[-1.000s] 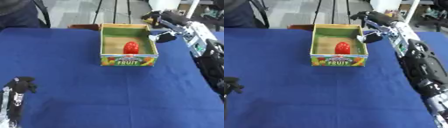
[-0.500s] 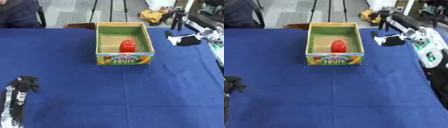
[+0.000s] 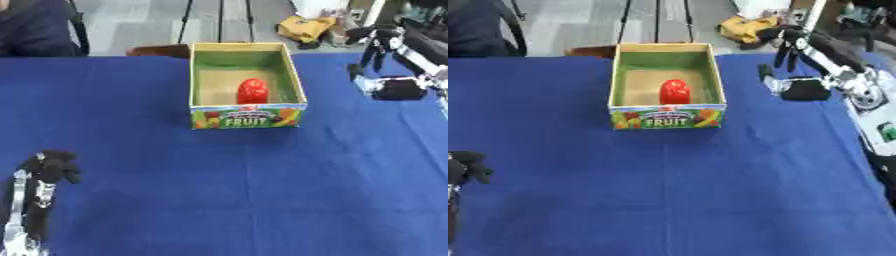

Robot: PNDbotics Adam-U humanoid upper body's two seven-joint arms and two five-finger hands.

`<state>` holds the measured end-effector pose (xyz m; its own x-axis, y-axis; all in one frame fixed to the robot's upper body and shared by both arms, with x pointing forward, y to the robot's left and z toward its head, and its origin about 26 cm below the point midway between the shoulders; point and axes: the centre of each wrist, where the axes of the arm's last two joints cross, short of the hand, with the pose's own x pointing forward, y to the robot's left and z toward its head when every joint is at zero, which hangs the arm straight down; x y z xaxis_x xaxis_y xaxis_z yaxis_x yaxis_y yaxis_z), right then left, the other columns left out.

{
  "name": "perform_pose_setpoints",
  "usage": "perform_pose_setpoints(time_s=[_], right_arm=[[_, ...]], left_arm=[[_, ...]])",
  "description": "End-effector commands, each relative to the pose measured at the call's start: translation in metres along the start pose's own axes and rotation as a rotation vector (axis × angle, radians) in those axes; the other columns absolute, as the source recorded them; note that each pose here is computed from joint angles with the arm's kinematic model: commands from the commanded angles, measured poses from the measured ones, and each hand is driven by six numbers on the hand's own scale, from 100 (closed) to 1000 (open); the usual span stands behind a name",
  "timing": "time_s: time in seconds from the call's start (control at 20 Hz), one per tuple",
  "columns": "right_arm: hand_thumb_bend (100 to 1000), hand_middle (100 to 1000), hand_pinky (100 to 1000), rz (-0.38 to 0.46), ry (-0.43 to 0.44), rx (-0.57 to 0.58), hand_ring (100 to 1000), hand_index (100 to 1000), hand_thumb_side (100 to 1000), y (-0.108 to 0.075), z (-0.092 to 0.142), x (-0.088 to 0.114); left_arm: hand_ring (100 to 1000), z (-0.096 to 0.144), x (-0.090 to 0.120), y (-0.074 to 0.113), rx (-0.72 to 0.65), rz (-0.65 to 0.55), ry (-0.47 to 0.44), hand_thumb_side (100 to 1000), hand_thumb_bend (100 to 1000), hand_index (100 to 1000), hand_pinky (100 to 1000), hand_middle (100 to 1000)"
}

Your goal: Pick up objects on the table and place them in the box.

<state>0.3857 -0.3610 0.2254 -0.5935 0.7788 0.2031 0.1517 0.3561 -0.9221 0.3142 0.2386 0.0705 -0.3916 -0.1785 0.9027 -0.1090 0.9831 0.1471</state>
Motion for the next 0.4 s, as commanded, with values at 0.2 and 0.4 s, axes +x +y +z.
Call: perform_pose_setpoints(time_s=[0.2, 0.4], right_arm=[[100, 754, 375, -0.019, 0.015, -0.051, 517, 930, 491, -0.011, 0.0072, 0.0027], [100, 749, 371, -0.044, 0.029, -0.058, 513, 926, 505, -0.0075, 0.0117, 0.0021]], left_arm=[[341, -0.0028, 0.0057, 0.0031, 0.01, 0.003, -0.038, 810, 955, 545, 569, 378], [341, -0.0025, 0.0054, 0.0025, 0.011, 0.008, -0.041, 810, 954, 545, 569, 378]])
